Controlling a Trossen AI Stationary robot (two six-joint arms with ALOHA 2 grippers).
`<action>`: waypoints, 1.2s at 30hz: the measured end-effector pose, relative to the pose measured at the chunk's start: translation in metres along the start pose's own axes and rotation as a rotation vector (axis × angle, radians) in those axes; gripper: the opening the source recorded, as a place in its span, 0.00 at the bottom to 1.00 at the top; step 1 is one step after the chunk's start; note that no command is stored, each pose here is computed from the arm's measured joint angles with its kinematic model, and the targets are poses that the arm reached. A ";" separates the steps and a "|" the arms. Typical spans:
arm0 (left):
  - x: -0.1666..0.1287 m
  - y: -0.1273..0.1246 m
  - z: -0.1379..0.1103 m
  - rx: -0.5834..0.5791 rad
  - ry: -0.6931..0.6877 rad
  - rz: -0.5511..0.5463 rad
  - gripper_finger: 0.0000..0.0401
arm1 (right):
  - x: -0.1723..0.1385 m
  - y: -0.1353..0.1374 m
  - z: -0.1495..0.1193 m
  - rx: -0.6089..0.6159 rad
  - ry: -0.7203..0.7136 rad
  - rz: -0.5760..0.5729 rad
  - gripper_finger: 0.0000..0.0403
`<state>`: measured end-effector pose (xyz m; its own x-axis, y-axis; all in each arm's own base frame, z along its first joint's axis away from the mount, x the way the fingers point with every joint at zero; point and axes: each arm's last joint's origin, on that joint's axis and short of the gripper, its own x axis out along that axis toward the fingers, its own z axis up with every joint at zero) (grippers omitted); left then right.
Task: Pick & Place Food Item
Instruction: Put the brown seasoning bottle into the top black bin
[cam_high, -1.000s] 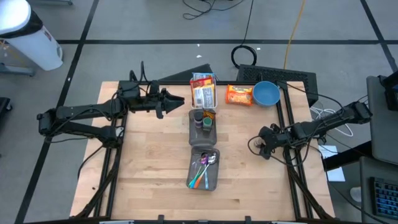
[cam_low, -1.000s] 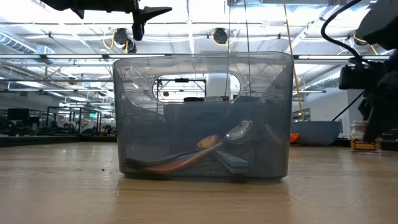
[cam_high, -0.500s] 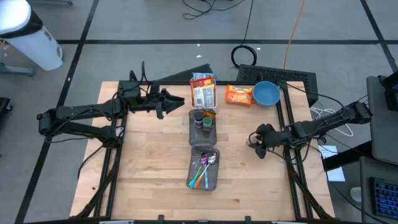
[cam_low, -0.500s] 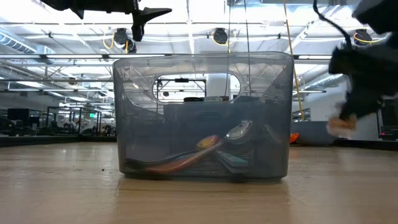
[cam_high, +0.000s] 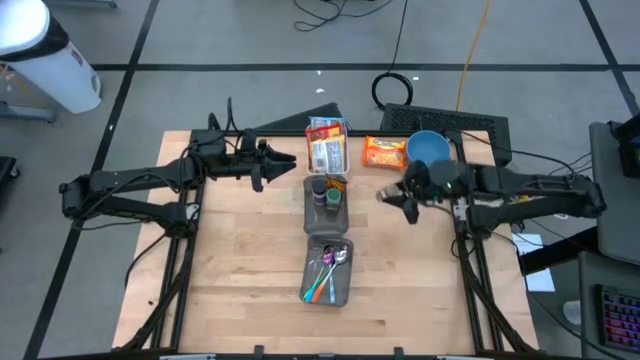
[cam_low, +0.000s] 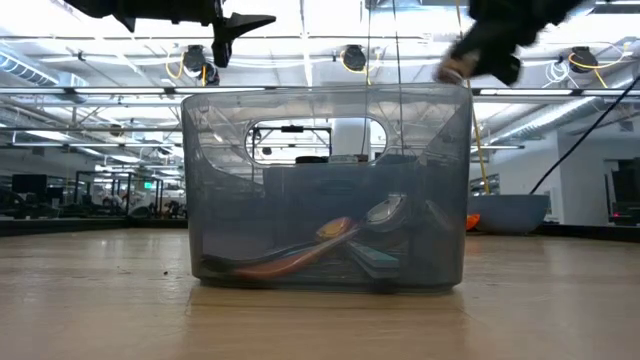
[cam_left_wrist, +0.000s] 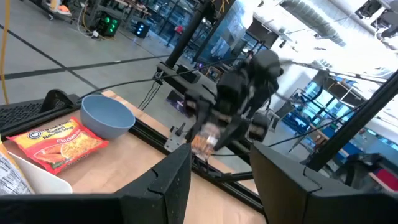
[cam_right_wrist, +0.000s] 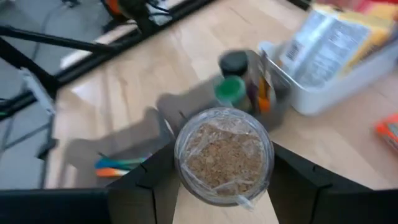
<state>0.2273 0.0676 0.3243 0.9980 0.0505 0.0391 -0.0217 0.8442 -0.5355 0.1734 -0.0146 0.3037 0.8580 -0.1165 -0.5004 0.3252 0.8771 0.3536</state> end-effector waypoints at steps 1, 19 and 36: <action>0.000 0.000 0.000 0.004 0.002 -0.002 0.42 | 0.002 0.001 0.010 -0.001 0.005 0.019 0.45; -0.012 0.026 0.004 -0.019 0.182 -0.088 0.42 | 0.120 0.019 0.118 -0.210 0.209 0.195 0.45; -0.027 0.048 0.020 -0.017 0.183 -0.112 0.42 | 0.206 0.051 0.084 -0.392 0.344 0.147 0.45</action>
<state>0.1982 0.1174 0.3140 0.9884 -0.1420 -0.0541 0.0892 0.8301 -0.5504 0.4000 -0.0335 0.2851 0.6819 0.1223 -0.7211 -0.0175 0.9884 0.1510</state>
